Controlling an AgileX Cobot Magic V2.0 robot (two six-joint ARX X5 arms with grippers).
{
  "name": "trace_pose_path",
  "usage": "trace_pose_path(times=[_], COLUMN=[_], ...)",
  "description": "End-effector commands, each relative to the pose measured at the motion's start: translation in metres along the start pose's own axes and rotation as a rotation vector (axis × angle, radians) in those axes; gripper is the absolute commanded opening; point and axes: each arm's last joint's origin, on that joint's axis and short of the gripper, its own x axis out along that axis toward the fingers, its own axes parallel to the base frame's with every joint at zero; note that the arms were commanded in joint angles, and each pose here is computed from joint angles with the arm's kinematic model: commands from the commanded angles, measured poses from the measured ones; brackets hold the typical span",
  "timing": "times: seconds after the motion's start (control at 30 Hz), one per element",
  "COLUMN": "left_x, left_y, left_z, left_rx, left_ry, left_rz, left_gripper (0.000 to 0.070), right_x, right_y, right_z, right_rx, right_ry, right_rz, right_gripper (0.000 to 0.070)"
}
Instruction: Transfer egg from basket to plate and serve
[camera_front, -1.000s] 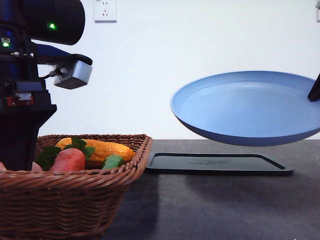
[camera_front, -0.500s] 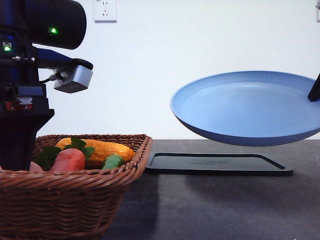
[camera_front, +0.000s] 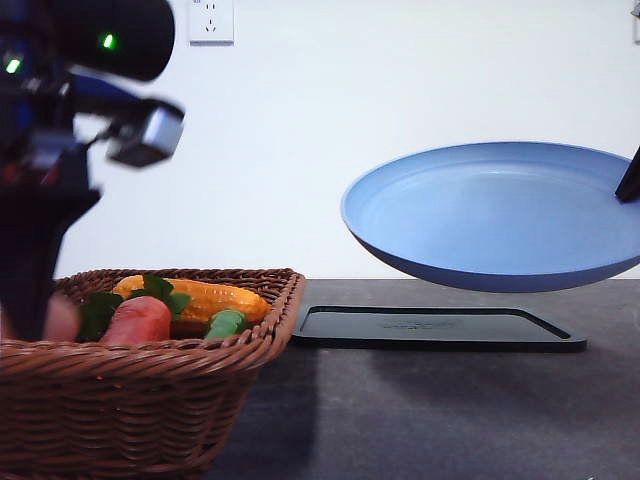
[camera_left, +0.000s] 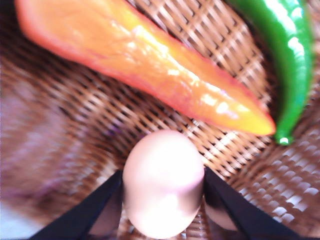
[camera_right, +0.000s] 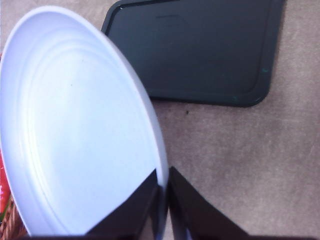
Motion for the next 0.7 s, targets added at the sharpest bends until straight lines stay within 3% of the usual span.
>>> trace_pose_path(times=[0.0, 0.2, 0.4, 0.67], left_x=[-0.021, -0.075, -0.096, -0.087], left_y=[-0.001, -0.01, -0.043, -0.095], left_z=[0.011, 0.037, 0.062, 0.079], left_rx=[-0.017, -0.039, 0.013, 0.167], left_ry=[-0.075, -0.293, -0.543, -0.604], left_rz=[0.013, 0.019, -0.098, -0.168], left_gripper=[0.0117, 0.0118, 0.0118, 0.0117], right_x=[-0.002, 0.003, 0.02, 0.036], right_y=[0.004, 0.008, 0.013, 0.015], right_z=[0.005, 0.004, 0.0, -0.005], right_rx=[0.01, 0.036, 0.037, 0.045], right_ry=[-0.012, 0.033, 0.133, 0.223], right_rz=[0.032, 0.098, 0.161, 0.196], right_gripper=[0.0, 0.0, 0.0, 0.0])
